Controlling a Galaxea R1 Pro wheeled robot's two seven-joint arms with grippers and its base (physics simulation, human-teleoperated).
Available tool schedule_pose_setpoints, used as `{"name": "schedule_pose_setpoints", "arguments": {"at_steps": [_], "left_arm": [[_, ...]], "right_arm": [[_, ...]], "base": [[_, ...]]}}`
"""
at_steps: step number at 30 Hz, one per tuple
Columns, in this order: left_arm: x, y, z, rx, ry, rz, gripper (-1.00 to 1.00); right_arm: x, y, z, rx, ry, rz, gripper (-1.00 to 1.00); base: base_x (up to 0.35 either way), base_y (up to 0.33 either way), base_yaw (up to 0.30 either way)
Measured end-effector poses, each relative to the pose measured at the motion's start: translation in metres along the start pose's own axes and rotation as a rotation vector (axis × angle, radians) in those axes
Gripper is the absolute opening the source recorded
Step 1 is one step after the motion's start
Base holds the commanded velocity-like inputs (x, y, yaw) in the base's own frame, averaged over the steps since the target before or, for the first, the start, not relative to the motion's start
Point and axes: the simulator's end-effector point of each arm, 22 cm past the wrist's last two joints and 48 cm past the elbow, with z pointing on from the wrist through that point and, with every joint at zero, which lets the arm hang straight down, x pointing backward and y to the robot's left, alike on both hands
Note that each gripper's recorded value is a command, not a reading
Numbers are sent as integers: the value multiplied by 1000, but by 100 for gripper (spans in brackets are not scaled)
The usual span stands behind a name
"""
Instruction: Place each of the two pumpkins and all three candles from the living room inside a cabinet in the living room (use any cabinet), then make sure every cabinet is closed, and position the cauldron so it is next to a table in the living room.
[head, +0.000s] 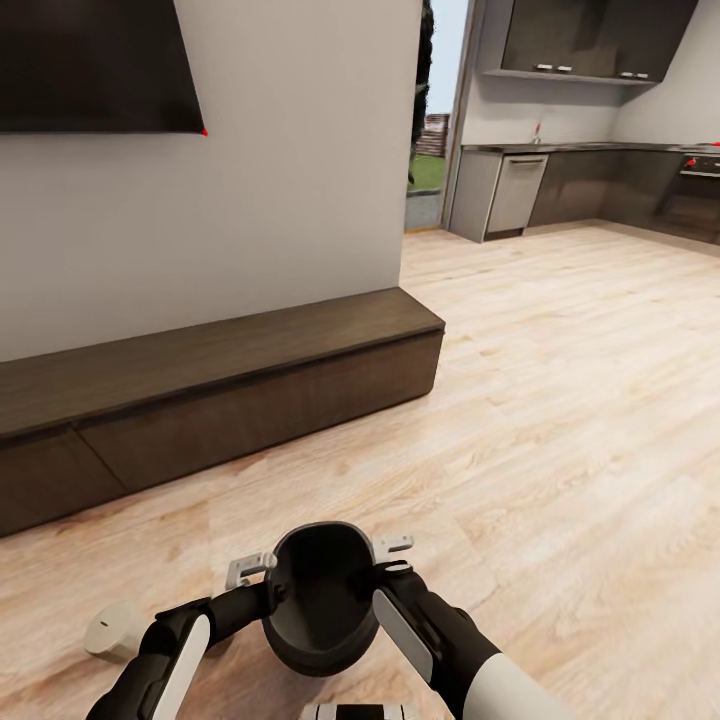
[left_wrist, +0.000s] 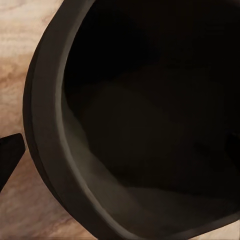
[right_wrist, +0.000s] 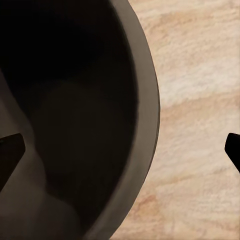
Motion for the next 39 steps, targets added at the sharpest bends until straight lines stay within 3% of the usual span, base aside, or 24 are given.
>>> {"name": "schedule_pose_setpoints", "arguments": {"at_steps": [39], "left_arm": [[37, 19, 24, -24, 85, -31, 100]], "right_arm": [[41, 0, 31, -10, 91, 12, 100]], "base": [[0, 0, 0]]}}
